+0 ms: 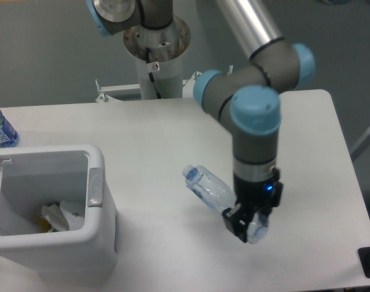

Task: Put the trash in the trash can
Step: 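Lift the bottle and carry it over the white bin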

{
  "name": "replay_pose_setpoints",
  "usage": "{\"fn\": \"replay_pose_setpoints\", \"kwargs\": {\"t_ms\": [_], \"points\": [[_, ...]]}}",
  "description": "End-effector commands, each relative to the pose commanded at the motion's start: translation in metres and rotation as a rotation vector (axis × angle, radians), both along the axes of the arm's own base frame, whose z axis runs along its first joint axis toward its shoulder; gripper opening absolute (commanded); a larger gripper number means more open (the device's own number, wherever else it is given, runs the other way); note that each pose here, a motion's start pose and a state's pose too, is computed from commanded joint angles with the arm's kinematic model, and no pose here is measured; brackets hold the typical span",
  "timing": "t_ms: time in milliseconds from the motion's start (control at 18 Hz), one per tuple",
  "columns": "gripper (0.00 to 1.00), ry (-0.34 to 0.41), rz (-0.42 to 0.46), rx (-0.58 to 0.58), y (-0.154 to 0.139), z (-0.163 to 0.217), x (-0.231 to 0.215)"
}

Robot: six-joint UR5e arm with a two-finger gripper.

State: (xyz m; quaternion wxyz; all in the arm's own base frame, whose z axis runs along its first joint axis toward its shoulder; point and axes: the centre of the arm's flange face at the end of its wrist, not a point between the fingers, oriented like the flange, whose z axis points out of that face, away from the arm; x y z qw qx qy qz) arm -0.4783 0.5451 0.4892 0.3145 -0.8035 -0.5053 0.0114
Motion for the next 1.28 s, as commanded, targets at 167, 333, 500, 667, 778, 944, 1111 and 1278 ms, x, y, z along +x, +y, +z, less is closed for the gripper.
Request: {"fn": "replay_pose_setpoints", "kwargs": {"t_ms": [167,333,500,667,778,944,1111,1278], "points": [[0.63,0.062,0.000,0.129,0.000,0.053,0.020],[0.63,0.111,-0.060,0.190,0.012,0.088,0.056],[0.63,0.143,-0.114,0.220,0.025,0.112,0.093],[0.63,0.156,-0.190,0.244,0.049,0.126,0.139],[0.63,0.152,-0.239,0.246,0.066,0.126,0.169],[0.63,0.138,-0.312,0.243,0.088,0.120,0.214],[0.63,0.136,-0.388,0.242,0.110,0.110,0.252],[0.73,0.126,-0.434,0.224,0.128,0.089,0.270]]}}
